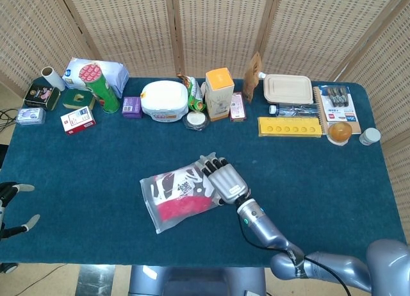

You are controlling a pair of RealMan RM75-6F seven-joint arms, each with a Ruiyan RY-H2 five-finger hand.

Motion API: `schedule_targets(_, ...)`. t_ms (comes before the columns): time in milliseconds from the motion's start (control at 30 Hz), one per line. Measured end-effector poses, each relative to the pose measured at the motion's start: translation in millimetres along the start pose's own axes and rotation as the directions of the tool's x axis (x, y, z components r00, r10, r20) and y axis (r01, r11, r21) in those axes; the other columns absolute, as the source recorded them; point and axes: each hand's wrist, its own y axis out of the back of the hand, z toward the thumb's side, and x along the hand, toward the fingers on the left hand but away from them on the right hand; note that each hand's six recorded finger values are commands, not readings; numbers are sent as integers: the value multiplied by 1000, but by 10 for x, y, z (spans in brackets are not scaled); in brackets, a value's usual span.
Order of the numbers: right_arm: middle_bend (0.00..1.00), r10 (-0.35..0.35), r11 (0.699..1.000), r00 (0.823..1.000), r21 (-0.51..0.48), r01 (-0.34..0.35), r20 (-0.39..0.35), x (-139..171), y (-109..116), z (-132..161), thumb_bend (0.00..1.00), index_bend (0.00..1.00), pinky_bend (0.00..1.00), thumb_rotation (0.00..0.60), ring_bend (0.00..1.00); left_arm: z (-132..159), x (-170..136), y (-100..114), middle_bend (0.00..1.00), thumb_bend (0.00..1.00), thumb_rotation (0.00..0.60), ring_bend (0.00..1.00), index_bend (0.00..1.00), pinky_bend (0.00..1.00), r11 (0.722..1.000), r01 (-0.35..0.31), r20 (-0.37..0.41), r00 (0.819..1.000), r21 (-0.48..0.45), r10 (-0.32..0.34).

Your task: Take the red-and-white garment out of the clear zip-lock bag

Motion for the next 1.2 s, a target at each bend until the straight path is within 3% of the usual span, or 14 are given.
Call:
schedule_targets(167,58,39,999,999,30,-38,-20,3,151,-22,39,0,192,520,136,-9,-9,-6,328,207,585,204,312,201,1000,0,0,1000,-7,0)
schedule_targets(467,58,133,986,985,120,-120,-108,-43,350,226,59,0,172,520,132,-66,-71,13,328,207,590,204,313,201,1000,-8,-10,1000,-15,8)
schedule_targets(867,71,286,941,950,223,-254,-126,-349,274,677,66,0,151,519,127,-309,-190,43,327,207,588,204,313,201,1000,-17,-64,998,-22,16)
schedule_targets(1067,133,302,927,948,262,-267,-102,-486,205,695,78,5,167,521,169,-367,-209,36,327,208,587,204,313,201,1000,-14,-79,997,-24,12)
schedule_targets(1200,297,301,928,949,259,-267,-100,-540,165,689,111,220,333,522,358,-370,-216,28,327,207,587,204,313,201,1000,-14,-82,997,-28,12)
